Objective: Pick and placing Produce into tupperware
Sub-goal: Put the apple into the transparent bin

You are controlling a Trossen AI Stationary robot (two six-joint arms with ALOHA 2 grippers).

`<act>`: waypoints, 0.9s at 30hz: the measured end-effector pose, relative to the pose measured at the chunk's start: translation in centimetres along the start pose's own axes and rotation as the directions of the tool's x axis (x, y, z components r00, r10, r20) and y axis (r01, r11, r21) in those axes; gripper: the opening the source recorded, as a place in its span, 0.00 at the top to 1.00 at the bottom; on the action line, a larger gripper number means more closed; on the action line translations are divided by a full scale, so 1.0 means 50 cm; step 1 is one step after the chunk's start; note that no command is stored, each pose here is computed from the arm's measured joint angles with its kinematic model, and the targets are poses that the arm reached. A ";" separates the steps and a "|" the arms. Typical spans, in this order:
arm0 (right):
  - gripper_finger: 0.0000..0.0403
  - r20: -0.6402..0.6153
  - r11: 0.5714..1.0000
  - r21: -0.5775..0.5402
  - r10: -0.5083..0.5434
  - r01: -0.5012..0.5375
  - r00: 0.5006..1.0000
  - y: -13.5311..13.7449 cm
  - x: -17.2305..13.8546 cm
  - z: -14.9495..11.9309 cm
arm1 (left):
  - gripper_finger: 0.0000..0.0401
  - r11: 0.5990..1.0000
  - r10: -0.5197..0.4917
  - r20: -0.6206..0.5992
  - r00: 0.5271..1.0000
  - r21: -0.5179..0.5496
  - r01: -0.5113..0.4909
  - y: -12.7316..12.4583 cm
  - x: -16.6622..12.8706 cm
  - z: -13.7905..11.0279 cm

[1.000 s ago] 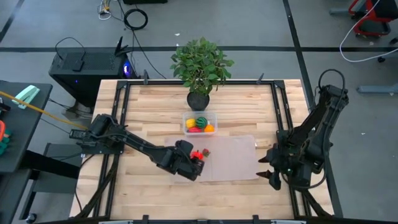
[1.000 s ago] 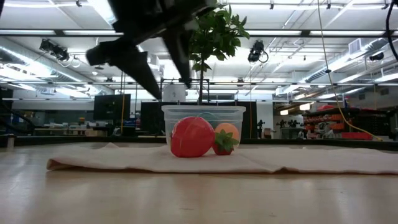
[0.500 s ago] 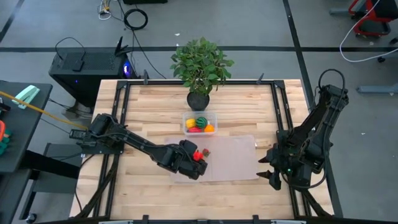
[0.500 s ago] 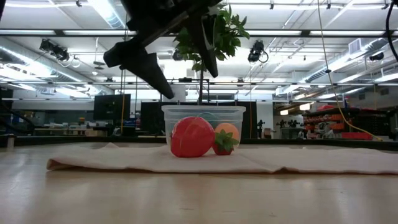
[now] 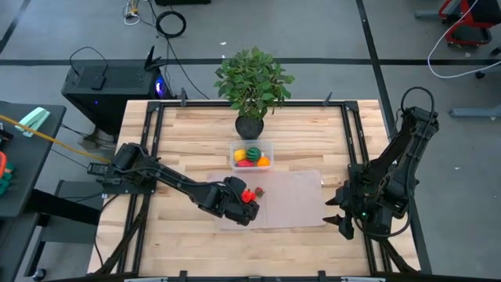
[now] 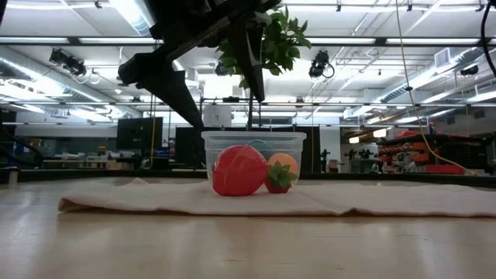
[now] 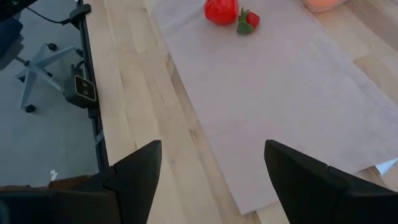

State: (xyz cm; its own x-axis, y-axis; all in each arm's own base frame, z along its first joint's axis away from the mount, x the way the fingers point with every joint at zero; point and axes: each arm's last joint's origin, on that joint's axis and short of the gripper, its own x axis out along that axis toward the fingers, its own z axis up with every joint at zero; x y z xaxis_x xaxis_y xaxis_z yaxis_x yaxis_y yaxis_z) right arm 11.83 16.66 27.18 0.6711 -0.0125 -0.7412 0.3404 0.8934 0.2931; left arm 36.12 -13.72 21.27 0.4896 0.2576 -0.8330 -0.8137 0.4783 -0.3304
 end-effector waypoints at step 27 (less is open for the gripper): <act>0.28 -0.012 1.000 0.026 0.003 -0.002 1.000 0.000 0.000 -0.001 | 0.00 0.993 0.028 0.004 1.000 0.113 -0.028 -0.005 0.096 -0.011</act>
State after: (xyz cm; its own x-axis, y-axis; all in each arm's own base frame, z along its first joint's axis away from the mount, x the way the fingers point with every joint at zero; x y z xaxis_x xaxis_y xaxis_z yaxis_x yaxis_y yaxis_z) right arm 11.81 16.69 27.16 0.6642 -0.0048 -0.7476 0.3559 0.8814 0.3106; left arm 38.50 -13.06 17.09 0.4682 0.2737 -0.8402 -0.7865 0.5624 -0.2551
